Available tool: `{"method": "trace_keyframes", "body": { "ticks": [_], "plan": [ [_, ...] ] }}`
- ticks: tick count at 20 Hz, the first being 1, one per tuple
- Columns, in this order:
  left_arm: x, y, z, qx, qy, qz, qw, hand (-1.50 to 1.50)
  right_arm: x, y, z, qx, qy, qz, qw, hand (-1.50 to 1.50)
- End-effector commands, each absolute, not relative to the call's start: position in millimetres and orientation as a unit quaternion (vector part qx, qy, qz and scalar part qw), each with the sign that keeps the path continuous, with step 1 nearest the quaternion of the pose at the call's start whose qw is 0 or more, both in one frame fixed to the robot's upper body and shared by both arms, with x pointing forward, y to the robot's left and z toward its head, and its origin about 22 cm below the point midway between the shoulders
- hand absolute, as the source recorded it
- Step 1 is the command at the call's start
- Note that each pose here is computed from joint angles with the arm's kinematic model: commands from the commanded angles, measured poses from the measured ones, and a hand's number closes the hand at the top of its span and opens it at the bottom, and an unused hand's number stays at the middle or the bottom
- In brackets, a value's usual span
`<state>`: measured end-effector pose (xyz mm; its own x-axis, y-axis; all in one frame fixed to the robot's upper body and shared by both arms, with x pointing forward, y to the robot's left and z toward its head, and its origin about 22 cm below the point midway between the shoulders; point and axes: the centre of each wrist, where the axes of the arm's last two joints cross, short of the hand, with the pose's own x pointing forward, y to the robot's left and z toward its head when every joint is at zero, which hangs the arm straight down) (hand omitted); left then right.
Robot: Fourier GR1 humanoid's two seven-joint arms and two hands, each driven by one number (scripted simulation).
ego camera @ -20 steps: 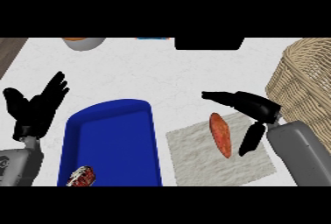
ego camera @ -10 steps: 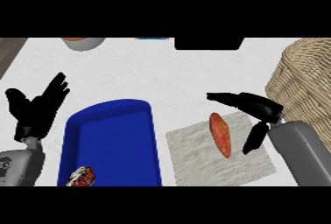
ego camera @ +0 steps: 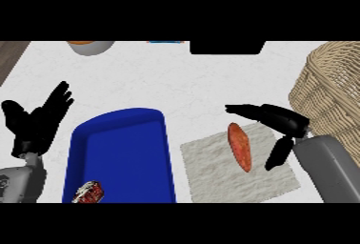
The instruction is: Pick the sweet potato from the placemat and place it in the basket
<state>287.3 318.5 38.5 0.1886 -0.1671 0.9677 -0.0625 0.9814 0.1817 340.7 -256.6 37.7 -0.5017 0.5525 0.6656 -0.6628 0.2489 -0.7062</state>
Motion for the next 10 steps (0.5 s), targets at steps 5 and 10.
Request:
{"method": "trace_keyframes", "body": {
  "ticks": [5,10],
  "plan": [
    [303,314,37,0.089,-0.632,-0.037,0.769,0.0,325,-245,26,0.032,-0.606,0.629,0.486,-1.5],
    [305,316,51,0.085,-0.637,-0.025,0.766,0.0,319,-242,13,0.024,-0.599,0.642,0.478,-1.5]
  ]
}}
